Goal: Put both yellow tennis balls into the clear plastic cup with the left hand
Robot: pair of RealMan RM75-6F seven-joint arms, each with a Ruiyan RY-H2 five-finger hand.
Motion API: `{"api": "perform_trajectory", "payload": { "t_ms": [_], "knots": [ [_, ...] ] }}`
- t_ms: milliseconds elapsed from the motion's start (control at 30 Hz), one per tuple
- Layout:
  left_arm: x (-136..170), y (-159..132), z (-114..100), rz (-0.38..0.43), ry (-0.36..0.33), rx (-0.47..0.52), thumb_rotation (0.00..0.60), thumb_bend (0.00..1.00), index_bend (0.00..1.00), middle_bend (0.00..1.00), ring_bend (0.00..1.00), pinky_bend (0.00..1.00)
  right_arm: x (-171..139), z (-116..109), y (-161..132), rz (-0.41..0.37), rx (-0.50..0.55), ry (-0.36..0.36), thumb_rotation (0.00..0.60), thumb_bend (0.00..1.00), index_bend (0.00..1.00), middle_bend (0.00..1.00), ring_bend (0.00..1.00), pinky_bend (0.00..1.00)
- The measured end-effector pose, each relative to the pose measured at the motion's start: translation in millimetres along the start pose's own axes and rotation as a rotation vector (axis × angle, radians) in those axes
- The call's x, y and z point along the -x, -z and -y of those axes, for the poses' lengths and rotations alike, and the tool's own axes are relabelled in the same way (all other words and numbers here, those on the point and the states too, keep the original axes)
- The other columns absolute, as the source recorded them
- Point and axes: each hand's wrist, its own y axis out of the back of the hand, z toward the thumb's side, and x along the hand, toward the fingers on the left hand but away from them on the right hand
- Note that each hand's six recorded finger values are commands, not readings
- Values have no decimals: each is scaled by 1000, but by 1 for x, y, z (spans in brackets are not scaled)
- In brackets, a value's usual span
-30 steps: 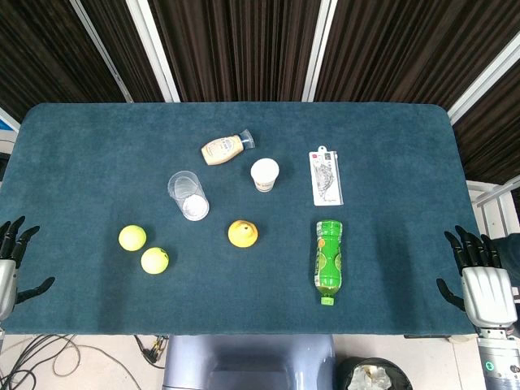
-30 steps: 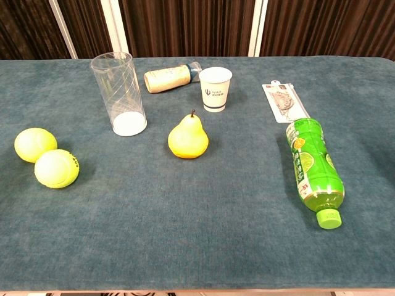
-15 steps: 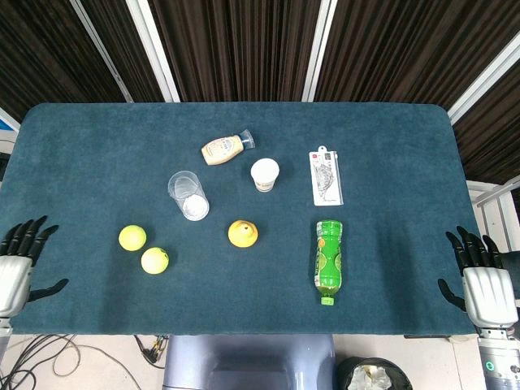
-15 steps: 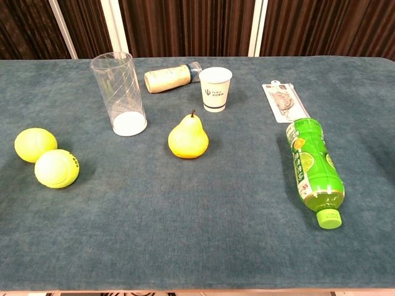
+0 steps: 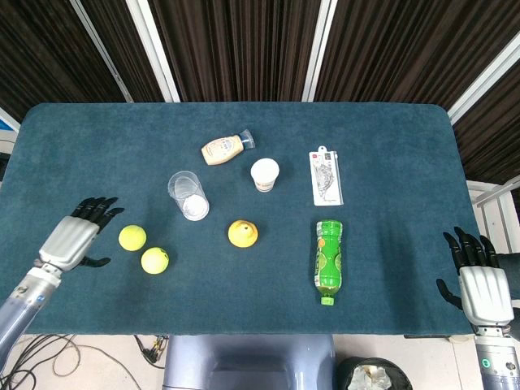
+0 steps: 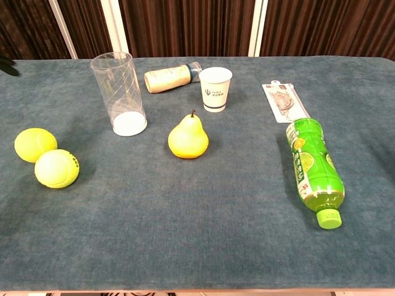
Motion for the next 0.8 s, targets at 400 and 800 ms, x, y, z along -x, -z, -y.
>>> {"api": "perform_trajectory", "payload": {
  "t_ms": [400, 800],
  "knots": [
    [-35, -9, 30, 8, 132, -78, 600, 0, 135, 6, 0, 90, 0, 0, 1, 7, -4, 4, 600, 340, 119, 75, 121, 87],
    [-55, -12, 57, 11, 183, -104, 600, 0, 133, 25, 0, 141, 1, 3, 2, 18, -12, -1, 600, 339, 119, 75, 121, 87]
  ]
}}
